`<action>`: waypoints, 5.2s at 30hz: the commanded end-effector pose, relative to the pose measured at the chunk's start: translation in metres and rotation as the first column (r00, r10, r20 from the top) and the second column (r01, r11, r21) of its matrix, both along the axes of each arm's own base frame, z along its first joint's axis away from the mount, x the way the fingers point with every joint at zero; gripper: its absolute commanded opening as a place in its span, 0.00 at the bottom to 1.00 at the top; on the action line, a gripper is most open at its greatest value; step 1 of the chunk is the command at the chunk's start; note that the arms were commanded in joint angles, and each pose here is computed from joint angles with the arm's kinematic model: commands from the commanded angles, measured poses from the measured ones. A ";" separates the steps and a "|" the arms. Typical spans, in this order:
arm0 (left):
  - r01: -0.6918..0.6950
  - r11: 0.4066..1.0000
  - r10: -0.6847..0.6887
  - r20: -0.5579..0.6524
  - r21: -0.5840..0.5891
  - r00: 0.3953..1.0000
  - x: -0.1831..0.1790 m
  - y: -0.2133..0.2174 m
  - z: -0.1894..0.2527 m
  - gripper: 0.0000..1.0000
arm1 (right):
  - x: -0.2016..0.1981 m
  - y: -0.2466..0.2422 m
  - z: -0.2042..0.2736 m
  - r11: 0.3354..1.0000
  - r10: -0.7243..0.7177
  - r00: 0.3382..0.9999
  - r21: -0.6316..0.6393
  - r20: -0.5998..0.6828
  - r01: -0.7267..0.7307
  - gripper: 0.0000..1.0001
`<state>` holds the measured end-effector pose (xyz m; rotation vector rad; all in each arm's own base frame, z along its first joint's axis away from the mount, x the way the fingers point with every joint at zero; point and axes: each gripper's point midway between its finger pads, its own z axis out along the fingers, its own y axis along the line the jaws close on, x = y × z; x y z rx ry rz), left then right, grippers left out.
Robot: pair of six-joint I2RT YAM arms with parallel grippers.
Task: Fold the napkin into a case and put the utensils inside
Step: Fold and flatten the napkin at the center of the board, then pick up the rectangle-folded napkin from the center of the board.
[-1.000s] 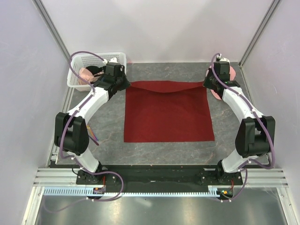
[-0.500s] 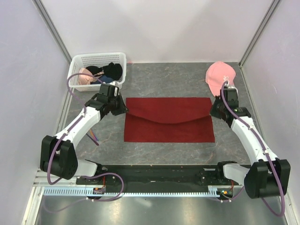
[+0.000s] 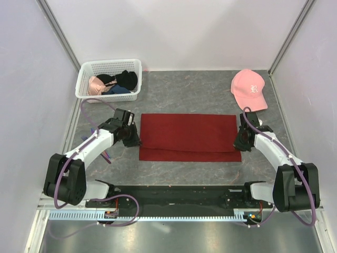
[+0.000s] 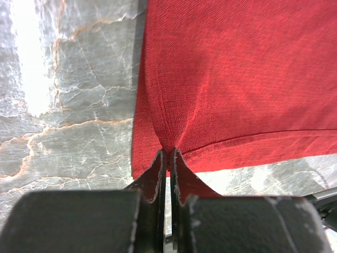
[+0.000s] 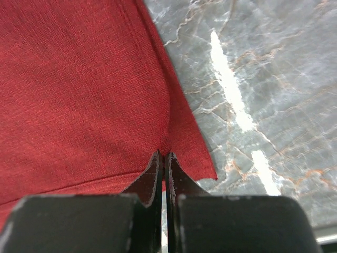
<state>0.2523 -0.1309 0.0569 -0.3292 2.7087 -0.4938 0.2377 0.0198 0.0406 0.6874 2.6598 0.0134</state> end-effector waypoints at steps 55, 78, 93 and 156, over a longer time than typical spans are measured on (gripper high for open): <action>-0.309 0.934 0.337 -0.151 0.181 0.929 -0.036 0.042 -0.039 0.02 | -0.014 -0.018 -0.007 0.981 -0.186 0.982 -0.063 -0.040 0.183 0.00; -0.340 0.928 0.361 -0.134 0.154 0.923 -0.046 0.044 -0.028 0.15 | -0.004 -0.030 -0.003 0.980 -0.148 0.989 -0.138 -0.020 0.144 0.24; -0.188 0.977 0.193 0.038 -0.105 0.981 0.017 -0.006 0.028 0.11 | 0.026 -0.002 0.012 0.999 -0.041 0.995 0.003 0.087 0.041 0.24; 0.268 0.926 -0.193 0.277 -0.266 0.941 0.060 -0.108 0.077 0.25 | 0.102 -0.005 -0.044 0.972 0.219 0.976 -0.078 -0.020 -0.220 0.66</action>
